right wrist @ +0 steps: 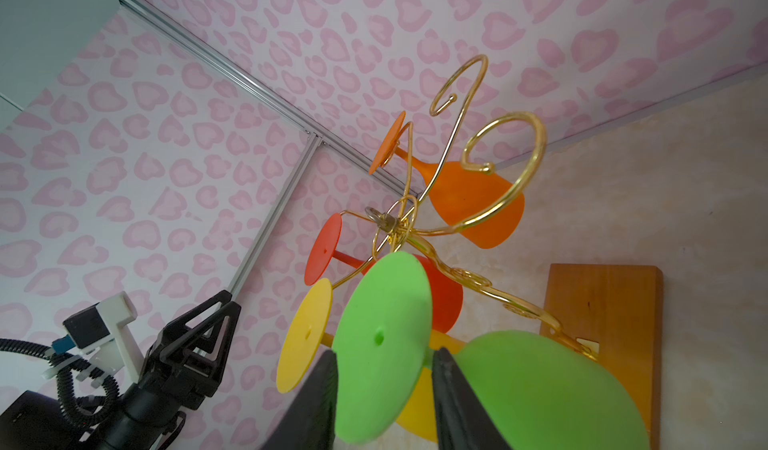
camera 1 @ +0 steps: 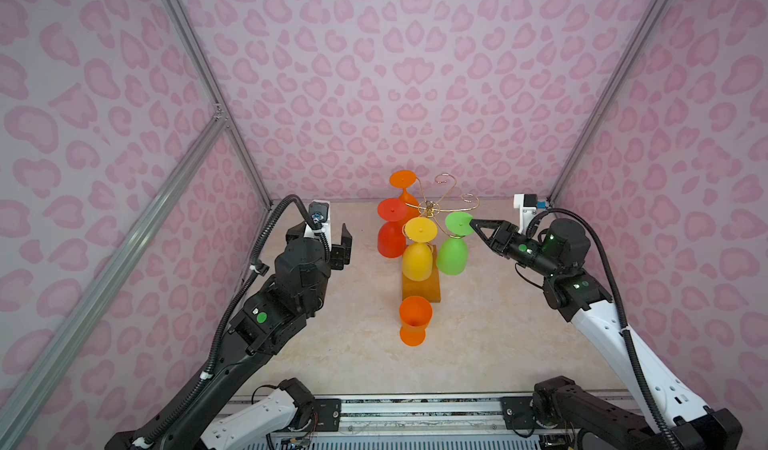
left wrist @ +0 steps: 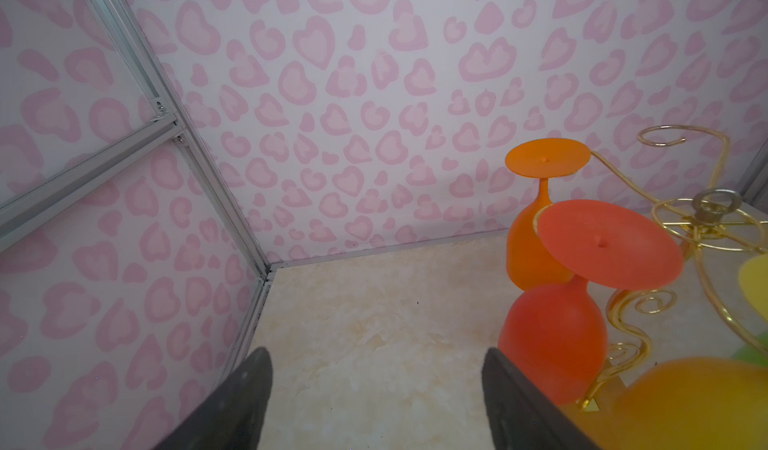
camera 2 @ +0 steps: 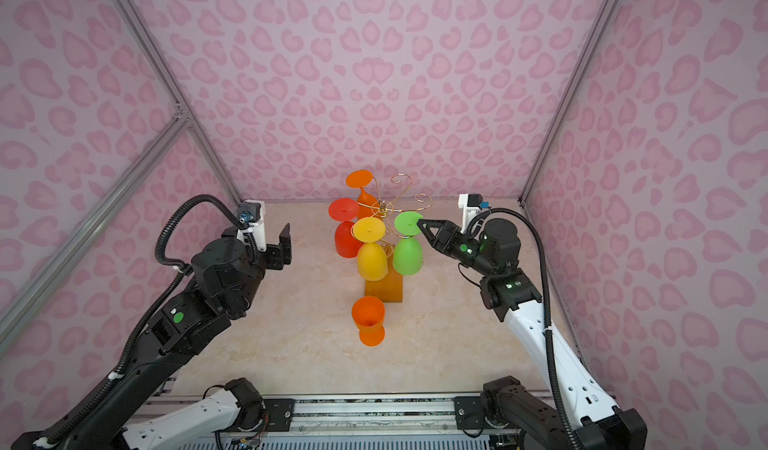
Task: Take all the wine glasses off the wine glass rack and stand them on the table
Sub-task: 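Close the right gripper on the green glass's base on the rack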
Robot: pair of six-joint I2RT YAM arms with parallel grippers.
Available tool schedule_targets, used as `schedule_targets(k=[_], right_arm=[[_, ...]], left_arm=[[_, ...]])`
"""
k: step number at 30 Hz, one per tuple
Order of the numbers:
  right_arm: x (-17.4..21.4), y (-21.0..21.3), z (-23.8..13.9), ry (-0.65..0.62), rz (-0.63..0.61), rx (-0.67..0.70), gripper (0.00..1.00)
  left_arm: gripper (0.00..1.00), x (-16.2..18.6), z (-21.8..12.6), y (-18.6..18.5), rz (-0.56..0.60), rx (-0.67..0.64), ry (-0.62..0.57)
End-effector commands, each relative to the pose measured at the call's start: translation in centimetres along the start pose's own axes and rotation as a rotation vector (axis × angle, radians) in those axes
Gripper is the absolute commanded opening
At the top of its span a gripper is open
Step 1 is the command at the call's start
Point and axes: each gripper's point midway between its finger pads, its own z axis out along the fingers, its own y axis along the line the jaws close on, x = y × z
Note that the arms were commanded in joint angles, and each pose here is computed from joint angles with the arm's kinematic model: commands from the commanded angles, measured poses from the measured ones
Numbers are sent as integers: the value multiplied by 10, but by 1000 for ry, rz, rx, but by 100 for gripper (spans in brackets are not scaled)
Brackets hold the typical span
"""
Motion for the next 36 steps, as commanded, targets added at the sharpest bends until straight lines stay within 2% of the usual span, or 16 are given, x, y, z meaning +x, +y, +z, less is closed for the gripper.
schedule_targets(k=[1, 22, 36], right_arm=[[-6, 2, 2, -24, -24, -5, 39], [-8, 3, 9, -24, 2, -18, 31], [-9, 15, 12, -20, 61, -97, 16]], left_arm=[[81, -9, 1, -2, -40, 17, -34], [80, -3, 5, -7, -49, 52, -22], [80, 4, 7, -6, -46, 52, -14]])
